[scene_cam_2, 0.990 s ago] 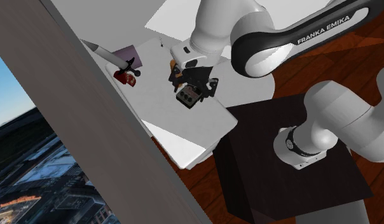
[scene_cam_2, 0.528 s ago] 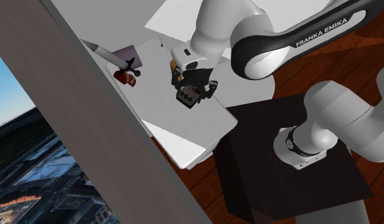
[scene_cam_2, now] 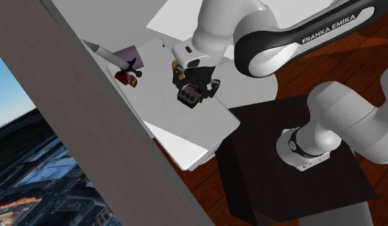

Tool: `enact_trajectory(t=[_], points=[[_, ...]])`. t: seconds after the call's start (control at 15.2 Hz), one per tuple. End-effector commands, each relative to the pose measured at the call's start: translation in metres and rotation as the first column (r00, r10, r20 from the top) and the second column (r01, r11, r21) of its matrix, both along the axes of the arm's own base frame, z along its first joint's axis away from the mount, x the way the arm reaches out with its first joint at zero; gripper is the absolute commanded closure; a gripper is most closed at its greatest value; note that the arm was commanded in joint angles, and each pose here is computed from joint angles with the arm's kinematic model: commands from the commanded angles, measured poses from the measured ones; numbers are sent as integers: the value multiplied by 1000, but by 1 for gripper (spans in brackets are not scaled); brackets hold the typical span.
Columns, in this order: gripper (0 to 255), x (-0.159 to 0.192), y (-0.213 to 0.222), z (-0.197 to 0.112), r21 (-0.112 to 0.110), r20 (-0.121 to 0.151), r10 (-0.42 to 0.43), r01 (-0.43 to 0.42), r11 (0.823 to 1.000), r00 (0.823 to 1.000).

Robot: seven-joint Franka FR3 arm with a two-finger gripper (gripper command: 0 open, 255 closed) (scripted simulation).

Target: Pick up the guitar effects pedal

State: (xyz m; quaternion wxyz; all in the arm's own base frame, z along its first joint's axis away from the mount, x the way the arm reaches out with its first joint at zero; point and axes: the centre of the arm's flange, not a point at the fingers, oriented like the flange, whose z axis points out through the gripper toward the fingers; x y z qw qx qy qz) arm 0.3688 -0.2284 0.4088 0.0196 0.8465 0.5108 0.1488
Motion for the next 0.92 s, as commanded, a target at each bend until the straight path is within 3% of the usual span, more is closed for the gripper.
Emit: enact_trajectory(t=[0.0,0.86], points=[[255,-1,0,10,0,0,0,0,1000,1000],[255,-1,0,69,0,0,0,0,1000,1000]])
